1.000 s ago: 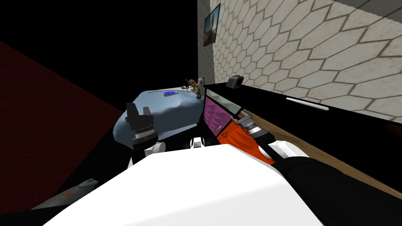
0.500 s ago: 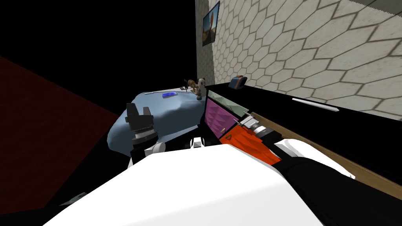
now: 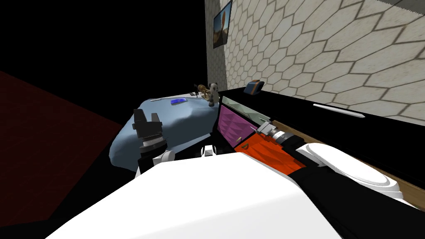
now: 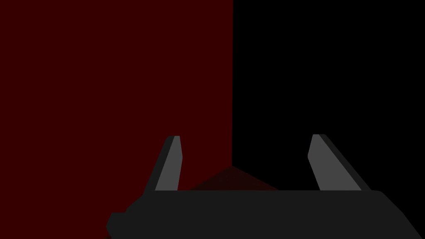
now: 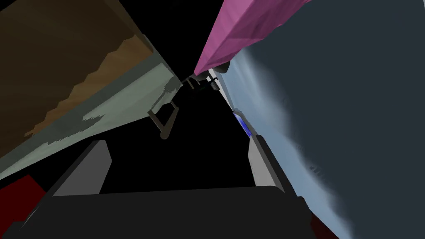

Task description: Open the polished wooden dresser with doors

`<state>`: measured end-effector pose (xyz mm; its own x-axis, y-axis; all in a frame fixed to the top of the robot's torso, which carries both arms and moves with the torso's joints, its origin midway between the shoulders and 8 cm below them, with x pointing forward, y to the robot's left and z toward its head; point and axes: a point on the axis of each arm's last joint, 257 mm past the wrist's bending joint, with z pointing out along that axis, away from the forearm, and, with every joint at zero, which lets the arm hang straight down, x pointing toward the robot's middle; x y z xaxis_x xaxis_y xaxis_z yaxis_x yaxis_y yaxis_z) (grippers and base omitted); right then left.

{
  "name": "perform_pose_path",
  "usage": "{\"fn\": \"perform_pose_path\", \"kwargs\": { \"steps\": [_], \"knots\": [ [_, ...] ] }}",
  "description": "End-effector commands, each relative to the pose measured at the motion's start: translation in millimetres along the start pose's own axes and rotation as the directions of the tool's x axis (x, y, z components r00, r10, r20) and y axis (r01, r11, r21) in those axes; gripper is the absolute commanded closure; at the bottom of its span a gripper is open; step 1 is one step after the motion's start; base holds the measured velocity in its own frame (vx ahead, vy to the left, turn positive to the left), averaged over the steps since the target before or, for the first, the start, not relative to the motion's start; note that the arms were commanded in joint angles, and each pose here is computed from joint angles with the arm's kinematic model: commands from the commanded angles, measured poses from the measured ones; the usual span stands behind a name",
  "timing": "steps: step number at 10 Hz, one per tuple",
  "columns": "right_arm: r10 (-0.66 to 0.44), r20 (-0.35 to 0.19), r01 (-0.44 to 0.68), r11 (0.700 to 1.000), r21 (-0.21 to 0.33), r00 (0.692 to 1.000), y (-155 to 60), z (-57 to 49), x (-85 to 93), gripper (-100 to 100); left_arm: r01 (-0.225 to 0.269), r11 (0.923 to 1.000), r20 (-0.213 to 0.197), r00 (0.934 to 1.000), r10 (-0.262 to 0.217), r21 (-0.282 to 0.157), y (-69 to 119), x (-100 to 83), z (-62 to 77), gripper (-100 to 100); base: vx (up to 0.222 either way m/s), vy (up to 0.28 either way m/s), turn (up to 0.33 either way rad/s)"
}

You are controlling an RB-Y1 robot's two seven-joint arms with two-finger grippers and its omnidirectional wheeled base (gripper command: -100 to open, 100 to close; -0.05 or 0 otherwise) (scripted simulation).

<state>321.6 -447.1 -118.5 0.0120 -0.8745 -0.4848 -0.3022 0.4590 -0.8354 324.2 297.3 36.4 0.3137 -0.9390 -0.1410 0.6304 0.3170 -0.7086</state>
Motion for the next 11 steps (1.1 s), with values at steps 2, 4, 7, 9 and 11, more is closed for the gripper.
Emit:
{"fn": "perform_pose_path", "kwargs": {
  "steps": [2, 4, 7, 9, 11],
  "knots": [
    [-0.189, -0.044, 0.187, 0.981, -0.054, 0.981, -9.9, 0.7, 16.7, -100, 0.000, 1.0000, 0.000, 1.0000, 0.000, 0.000, 0.0, 0.0, 0.0, 0, 0.084, 0.090, -0.039],
    [-0.307, -0.062, 0.301, 0.949, -0.091, 0.950, -17.6, 1.2, 25.9, -100, 0.000, 1.0000, 0.000, 1.0000, 0.000, 0.000, 0.0, 0.0, 0.0, 0, 0.085, 0.108, -0.082],
    [-0.437, -0.070, 0.425, 0.895, -0.133, 0.897, -27.0, 2.5, 34.2, -100, 0.000, 1.0000, 0.000, 1.0000, 0.000, 0.000, 0.0, 0.0, 0.0, 0, 0.089, 0.106, -0.049],
    [-0.502, -0.068, 0.488, 0.859, -0.154, 0.862, -32.2, 4.0, 37.6, -100, 0.000, 1.0000, 0.000, 1.0000, 0.000, 0.000, 0.0, 0.0, 0.0, 0, 0.053, 0.074, -0.040],
    [-0.484, -0.069, 0.471, 0.870, -0.148, 0.872, -30.8, 4.2, 36.1, -100, 0.000, 1.0000, 0.000, 1.0000, 0.000, 0.000, 0.0, 0.0, 0.1, 0, 0.014, 0.021, -0.003]
  ]
}}
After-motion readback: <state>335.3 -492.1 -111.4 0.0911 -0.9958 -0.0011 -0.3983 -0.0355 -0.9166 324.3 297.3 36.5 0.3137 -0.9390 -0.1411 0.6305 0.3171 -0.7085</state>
